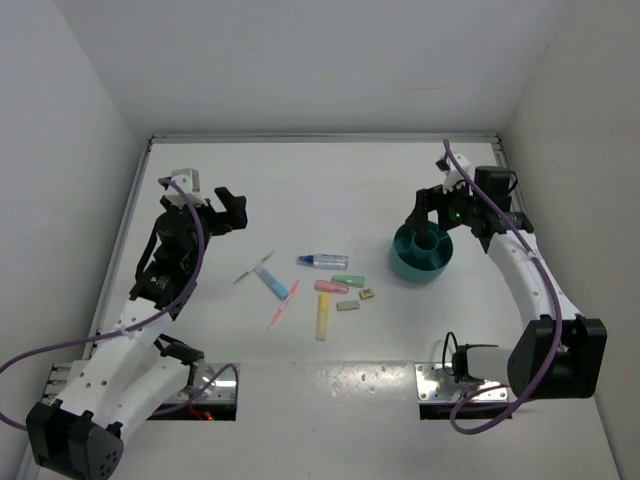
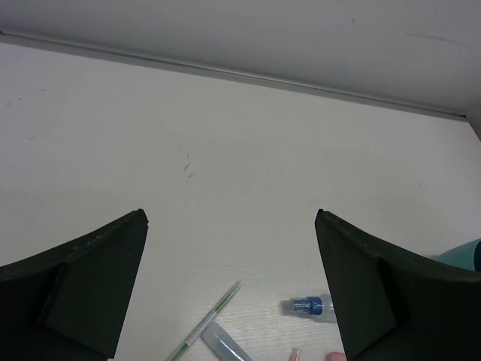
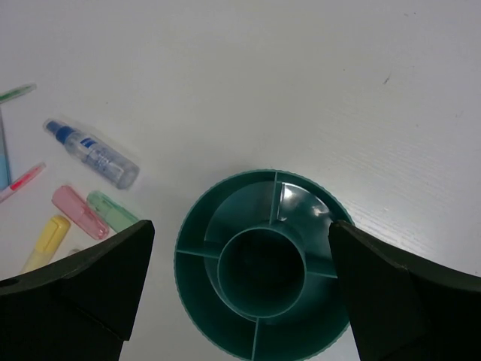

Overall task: Sort the stationery into containers
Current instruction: Pick up the pen from the center of the board.

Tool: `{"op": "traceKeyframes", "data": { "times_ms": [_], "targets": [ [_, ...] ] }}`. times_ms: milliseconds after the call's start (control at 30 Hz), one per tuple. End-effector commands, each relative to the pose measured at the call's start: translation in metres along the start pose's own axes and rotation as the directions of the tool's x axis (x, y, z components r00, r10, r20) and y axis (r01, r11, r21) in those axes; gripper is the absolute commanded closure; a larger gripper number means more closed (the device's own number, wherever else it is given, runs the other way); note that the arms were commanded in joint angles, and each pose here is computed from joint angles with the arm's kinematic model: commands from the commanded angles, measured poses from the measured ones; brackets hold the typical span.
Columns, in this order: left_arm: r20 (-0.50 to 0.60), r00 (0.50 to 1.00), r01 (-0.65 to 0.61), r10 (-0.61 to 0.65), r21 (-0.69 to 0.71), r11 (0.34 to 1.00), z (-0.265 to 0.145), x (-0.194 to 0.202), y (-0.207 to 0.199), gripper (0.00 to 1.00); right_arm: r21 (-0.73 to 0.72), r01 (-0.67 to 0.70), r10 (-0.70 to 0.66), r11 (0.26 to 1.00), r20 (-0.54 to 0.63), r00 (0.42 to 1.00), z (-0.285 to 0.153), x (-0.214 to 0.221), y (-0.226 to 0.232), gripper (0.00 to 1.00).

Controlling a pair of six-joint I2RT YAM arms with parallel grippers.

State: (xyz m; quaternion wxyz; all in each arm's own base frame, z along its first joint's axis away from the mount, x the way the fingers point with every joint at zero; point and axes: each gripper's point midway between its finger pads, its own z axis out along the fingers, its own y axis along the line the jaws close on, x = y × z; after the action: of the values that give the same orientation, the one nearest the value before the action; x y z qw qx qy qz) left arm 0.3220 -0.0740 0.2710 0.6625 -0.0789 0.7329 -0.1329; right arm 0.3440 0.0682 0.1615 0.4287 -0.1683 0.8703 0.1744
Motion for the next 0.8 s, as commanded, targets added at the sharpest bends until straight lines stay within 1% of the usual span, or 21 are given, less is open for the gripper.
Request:
{"op": "traceKeyframes", "data": {
  "times_ms": [0, 133, 300, 333, 367, 400, 433, 467, 500, 533, 567, 600, 633, 667, 700, 733, 767],
  "targets": [
    [0.028, 0.999, 0.017, -0.018, 0.051, 0.999, -0.002, -0.012, -0.011, 0.00, -0.012, 0.045, -0.044, 0.999, 0.080, 0.996, -0.011, -0.025, 0.005, 0.00],
    [0.028, 0.999, 0.017, -0.018, 0.051, 0.999, -0.002, -0.012, -0.011, 0.00, 0.010, 0.049, -0.050, 0.999, 0.087, 0.995, -0.013, -0.025, 0.002, 0.00],
    [0.025, 1.000, 0.016, -0.018, 0.060, 0.998, -0.003, -0.012, -0.013, 0.00, -0.007, 0.094, -0.093, 0.996, 0.092, 0.991, -0.015, -0.022, 0.006, 0.00],
    [0.018, 1.000, 0.016, -0.017, 0.081, 0.997, -0.003, -0.010, -0.016, 0.26, 0.002, 0.107, -0.107, 0.994, 0.070, 0.992, -0.016, -0.016, 0.004, 0.00],
    [0.005, 1.000, 0.002, -0.003, 0.091, 0.996, -0.001, -0.006, -0.018, 0.54, 0.007, 0.095, -0.096, 0.995, 0.046, 0.994, -0.014, -0.013, 0.002, 0.00],
    [0.002, 1.000, 0.002, -0.002, 0.099, 0.995, -0.002, -0.006, -0.019, 0.88, -0.010, 0.089, -0.088, 0.996, 0.016, 0.996, -0.010, -0.008, 0.001, 0.00],
    [-0.012, 1.000, 0.002, 0.000, 0.125, 0.992, 0.000, -0.005, -0.025, 1.00, -0.051, 0.160, -0.159, 0.986, 0.017, 0.987, -0.011, -0.014, 0.005, 0.00],
    [-0.042, 0.999, -0.013, 0.020, 0.158, 0.987, 0.002, 0.005, -0.031, 1.00, -0.115, 0.167, -0.172, 0.979, -0.032, 0.985, -0.013, -0.001, 0.014, 0.00],
    [-0.060, 0.997, -0.027, 0.038, 0.186, 0.982, 0.003, 0.010, -0.036, 1.00, -0.176, 0.168, -0.175, 0.970, -0.024, 0.984, -0.011, 0.001, 0.024, 0.00],
    [-0.076, 0.996, -0.039, 0.055, 0.206, 0.978, 0.003, 0.011, -0.043, 1.00, -0.217, 0.181, -0.186, 0.959, -0.004, 0.983, -0.012, -0.001, 0.031, 0.10],
    [-0.102, 0.992, -0.049, 0.073, 0.221, 0.974, 0.004, 0.017, -0.049, 0.82, -0.269, 0.172, -0.184, 0.948, -0.019, 0.983, -0.010, 0.007, 0.037, 0.43],
    [-0.188, 0.977, -0.065, 0.105, 0.208, 0.976, 0.010, 0.038, -0.046, 0.52, -0.284, 0.165, -0.178, 0.945, -0.021, 0.984, -0.008, 0.008, 0.039, 0.99],
    [-0.190, 0.976, -0.078, 0.106, 0.151, 0.985, 0.016, 0.031, -0.039, 0.24, -0.321, 0.162, -0.176, 0.933, -0.015, 0.984, -0.005, 0.007, 0.048, 1.00],
    [-0.218, 0.969, -0.090, 0.116, 0.126, 0.988, 0.018, 0.037, -0.037, 0.01, -0.363, 0.174, -0.189, 0.916, -0.005, 0.982, -0.001, 0.006, 0.055, 1.00],
    [-0.265, 0.958, -0.095, 0.111, 0.076, 0.993, 0.019, 0.046, -0.028, 0.01, -0.422, 0.192, -0.201, 0.886, 0.024, 0.979, -0.001, -0.001, 0.067, 0.83],
    [-0.272, 0.958, -0.093, 0.090, 0.001, 0.996, 0.025, 0.045, -0.018, 0.01, -0.468, 0.265, -0.276, 0.843, 0.047, 0.960, 0.002, -0.002, 0.079, 0.44],
    [-0.276, 0.958, -0.095, 0.081, -0.037, 0.995, 0.024, 0.046, -0.012, 0.01, -0.512, 0.291, -0.311, 0.808, 0.048, 0.949, 0.003, -0.001, 0.089, 0.11]
  ]
}}
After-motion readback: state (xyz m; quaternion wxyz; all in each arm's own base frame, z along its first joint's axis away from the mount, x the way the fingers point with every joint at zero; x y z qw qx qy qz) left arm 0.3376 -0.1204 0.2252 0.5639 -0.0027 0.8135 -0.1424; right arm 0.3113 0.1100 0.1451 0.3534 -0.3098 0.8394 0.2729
